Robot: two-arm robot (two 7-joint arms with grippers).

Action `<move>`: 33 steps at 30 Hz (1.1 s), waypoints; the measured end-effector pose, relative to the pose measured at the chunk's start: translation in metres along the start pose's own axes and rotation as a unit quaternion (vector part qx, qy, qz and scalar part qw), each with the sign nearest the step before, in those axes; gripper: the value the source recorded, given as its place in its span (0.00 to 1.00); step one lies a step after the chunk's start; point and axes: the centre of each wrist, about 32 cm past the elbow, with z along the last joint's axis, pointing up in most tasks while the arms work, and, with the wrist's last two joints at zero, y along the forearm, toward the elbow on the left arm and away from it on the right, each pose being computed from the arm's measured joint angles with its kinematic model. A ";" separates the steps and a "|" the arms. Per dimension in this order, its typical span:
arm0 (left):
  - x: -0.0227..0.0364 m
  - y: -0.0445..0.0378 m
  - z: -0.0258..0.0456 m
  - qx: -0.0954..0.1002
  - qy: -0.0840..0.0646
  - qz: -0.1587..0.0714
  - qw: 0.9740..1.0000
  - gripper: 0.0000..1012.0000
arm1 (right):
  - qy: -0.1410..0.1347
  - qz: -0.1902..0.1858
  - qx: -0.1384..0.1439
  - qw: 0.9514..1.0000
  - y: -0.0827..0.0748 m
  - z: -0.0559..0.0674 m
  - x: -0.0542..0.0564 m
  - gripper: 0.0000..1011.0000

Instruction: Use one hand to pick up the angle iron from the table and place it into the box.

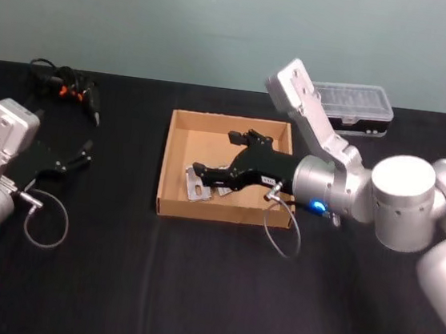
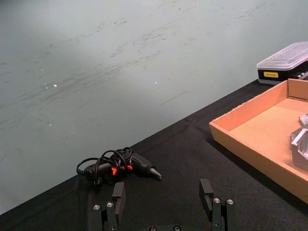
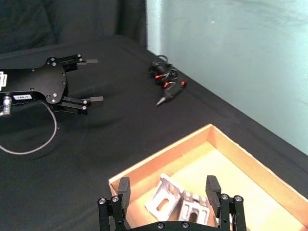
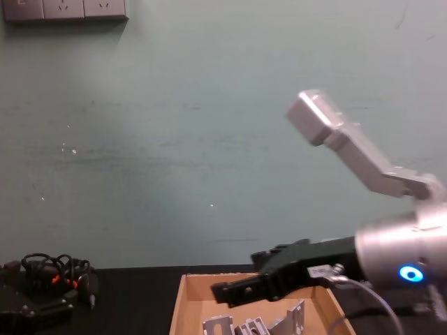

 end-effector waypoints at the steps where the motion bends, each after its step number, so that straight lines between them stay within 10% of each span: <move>1: 0.0000 0.0000 0.0000 0.000 0.000 0.000 1.000 1.00 | 0.000 -0.006 0.002 1.000 -0.004 -0.002 -0.003 0.99; 19: 0.0000 0.0000 0.0000 0.000 0.000 0.000 1.000 1.00 | -0.016 -0.208 -0.015 0.978 -0.068 -0.047 -0.073 0.99; 33: 0.0000 0.0000 0.0000 0.000 0.000 0.000 1.000 1.00 | -0.019 -0.213 -0.015 0.977 -0.068 -0.049 -0.075 0.99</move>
